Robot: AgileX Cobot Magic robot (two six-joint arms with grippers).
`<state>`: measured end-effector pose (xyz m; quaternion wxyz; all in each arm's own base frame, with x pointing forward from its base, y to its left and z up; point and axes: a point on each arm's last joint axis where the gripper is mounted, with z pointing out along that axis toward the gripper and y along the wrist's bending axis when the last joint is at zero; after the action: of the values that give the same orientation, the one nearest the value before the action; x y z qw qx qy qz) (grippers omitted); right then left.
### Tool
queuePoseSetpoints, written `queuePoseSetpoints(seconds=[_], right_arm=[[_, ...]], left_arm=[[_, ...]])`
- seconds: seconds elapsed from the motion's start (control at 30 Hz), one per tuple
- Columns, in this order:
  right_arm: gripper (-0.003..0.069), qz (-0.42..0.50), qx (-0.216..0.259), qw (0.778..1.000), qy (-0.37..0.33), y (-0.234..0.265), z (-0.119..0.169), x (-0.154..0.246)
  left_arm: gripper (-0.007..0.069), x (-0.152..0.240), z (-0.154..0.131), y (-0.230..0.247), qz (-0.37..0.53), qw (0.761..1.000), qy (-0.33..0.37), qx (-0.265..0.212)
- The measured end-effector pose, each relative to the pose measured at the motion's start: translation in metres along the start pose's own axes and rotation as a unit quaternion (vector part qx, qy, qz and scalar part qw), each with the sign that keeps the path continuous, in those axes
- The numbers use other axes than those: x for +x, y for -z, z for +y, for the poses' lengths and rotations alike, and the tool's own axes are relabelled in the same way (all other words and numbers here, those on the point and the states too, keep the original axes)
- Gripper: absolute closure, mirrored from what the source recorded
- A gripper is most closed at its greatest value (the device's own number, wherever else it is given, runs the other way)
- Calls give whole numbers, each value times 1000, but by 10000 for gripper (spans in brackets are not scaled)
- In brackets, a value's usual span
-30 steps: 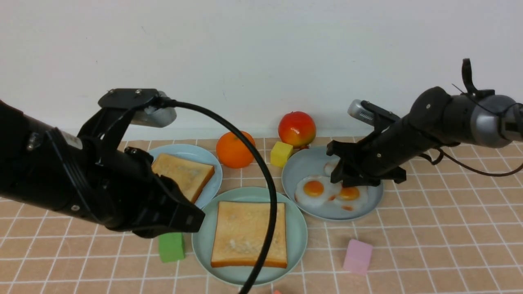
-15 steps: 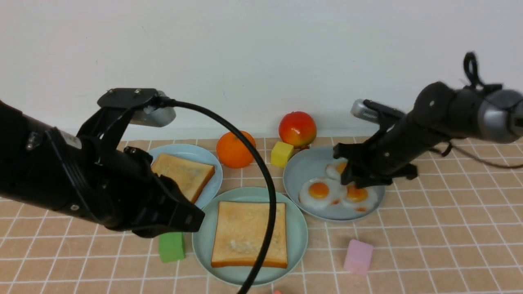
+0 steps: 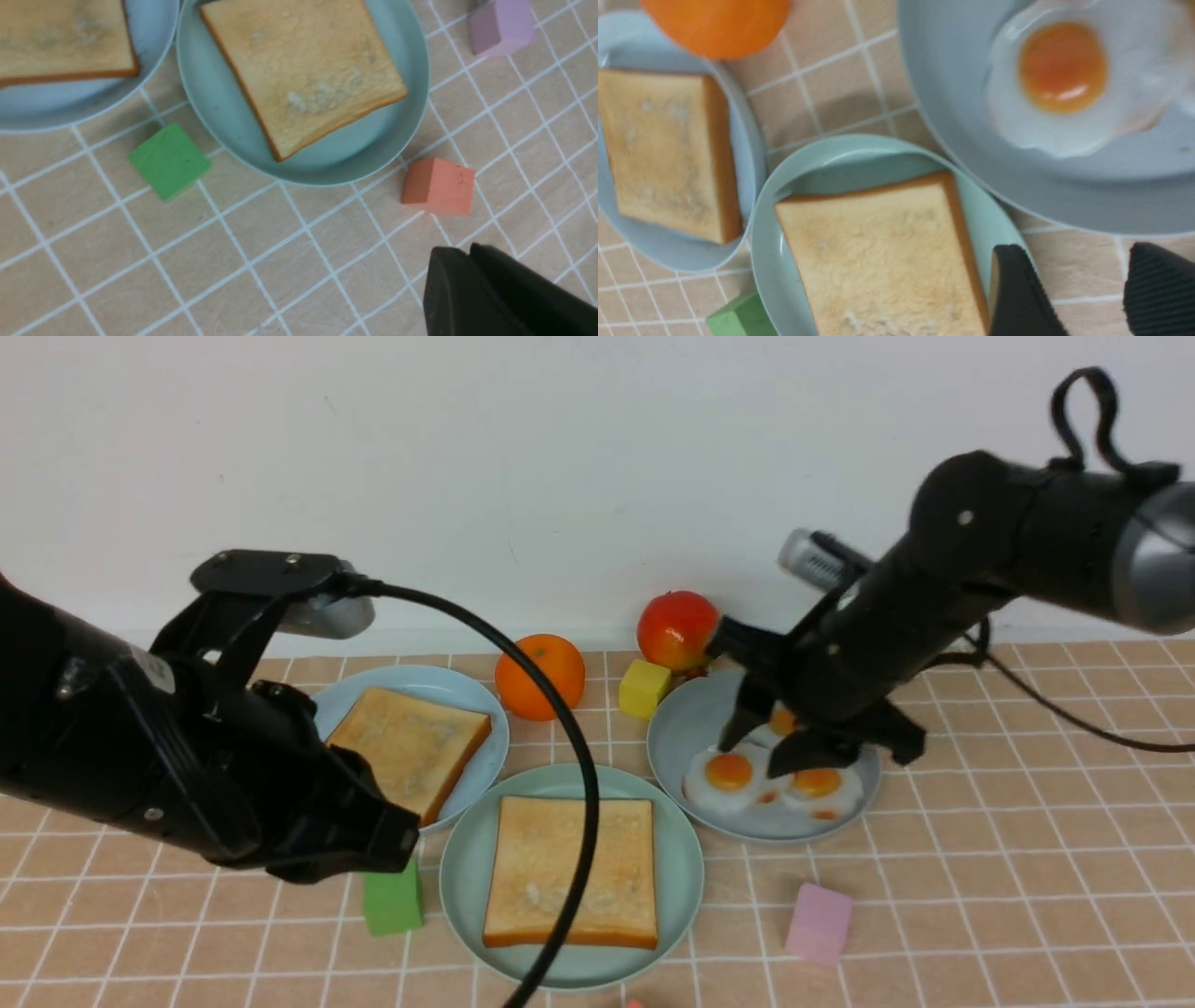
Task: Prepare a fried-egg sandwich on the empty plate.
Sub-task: Use the right arm to grab a fried egg
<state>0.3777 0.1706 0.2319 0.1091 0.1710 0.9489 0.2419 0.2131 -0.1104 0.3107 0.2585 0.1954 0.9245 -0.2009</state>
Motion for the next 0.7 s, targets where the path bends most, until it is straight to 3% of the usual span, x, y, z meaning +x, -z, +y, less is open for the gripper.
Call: queuePoseSetpoints(seconds=[0.1, 0.3, 0.4, 0.57, 0.7], right_arm=[[319, -6, 16, 1000, -18, -7, 0, 2], [319, -48, 128, 989, -60, -32, -2, 11], [319, -62, 131, 984, -106, -39, -1, 9], [319, -102, 100, 959, -243, -60, -6, -5], [319, -117, 88, 946, -290, -64, -9, -10]], left_arm=[[572, 2, -1, 0, 10, 1000, 7, 3], [566, 3, -2, 0, 16, 1000, 14, 11], [564, 3, -2, 0, 17, 1000, 15, 12], [557, 3, -2, 0, 18, 1000, 15, 12], [554, 4, -2, 0, 20, 1000, 15, 13]])
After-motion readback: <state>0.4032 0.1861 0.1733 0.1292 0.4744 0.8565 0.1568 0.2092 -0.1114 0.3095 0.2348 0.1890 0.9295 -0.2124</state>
